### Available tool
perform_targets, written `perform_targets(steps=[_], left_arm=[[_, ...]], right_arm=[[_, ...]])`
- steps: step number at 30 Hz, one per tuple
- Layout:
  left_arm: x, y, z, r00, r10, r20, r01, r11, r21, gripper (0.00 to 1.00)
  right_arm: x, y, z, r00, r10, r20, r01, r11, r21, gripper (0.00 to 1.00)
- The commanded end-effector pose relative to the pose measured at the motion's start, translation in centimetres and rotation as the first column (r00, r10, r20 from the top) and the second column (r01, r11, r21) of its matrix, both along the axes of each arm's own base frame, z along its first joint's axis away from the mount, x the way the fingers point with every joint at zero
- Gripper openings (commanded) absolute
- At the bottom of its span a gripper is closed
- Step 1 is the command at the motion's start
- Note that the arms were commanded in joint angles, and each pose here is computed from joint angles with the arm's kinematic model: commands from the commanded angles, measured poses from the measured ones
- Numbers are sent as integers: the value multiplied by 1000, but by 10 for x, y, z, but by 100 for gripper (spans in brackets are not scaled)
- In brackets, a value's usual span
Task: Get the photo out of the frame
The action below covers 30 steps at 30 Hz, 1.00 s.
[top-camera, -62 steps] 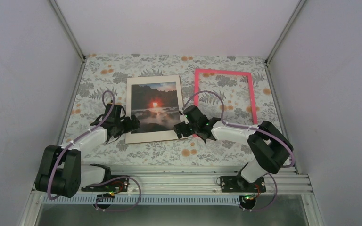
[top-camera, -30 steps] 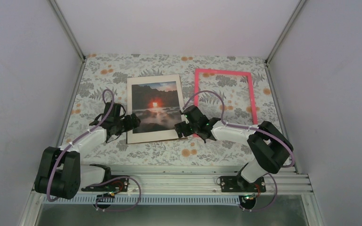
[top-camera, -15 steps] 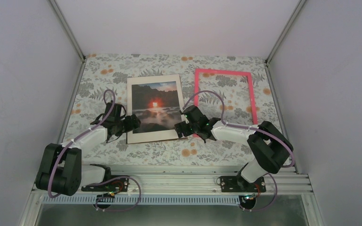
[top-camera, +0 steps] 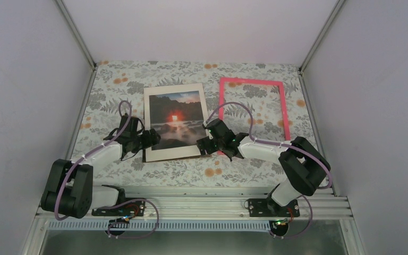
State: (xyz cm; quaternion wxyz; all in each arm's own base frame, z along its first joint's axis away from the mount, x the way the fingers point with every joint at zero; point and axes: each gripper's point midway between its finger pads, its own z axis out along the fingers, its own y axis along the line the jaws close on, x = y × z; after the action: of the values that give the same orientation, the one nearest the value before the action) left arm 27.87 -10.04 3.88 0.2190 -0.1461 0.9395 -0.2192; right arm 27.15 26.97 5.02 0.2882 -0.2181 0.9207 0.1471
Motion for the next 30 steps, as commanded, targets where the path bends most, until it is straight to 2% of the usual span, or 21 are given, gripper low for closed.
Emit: perform_targets(steps=[1,30], left_arm=[[-1,-9,-3,999,-32,-5,32,999,-19,88],[34,-44,-1,995,-93,19,94,994,-59,88]], right_arm=[[2,-2,0,1000,-23,17,23,1000,4,98],[7,-16,14,993,-83,79,83,997,0,98]])
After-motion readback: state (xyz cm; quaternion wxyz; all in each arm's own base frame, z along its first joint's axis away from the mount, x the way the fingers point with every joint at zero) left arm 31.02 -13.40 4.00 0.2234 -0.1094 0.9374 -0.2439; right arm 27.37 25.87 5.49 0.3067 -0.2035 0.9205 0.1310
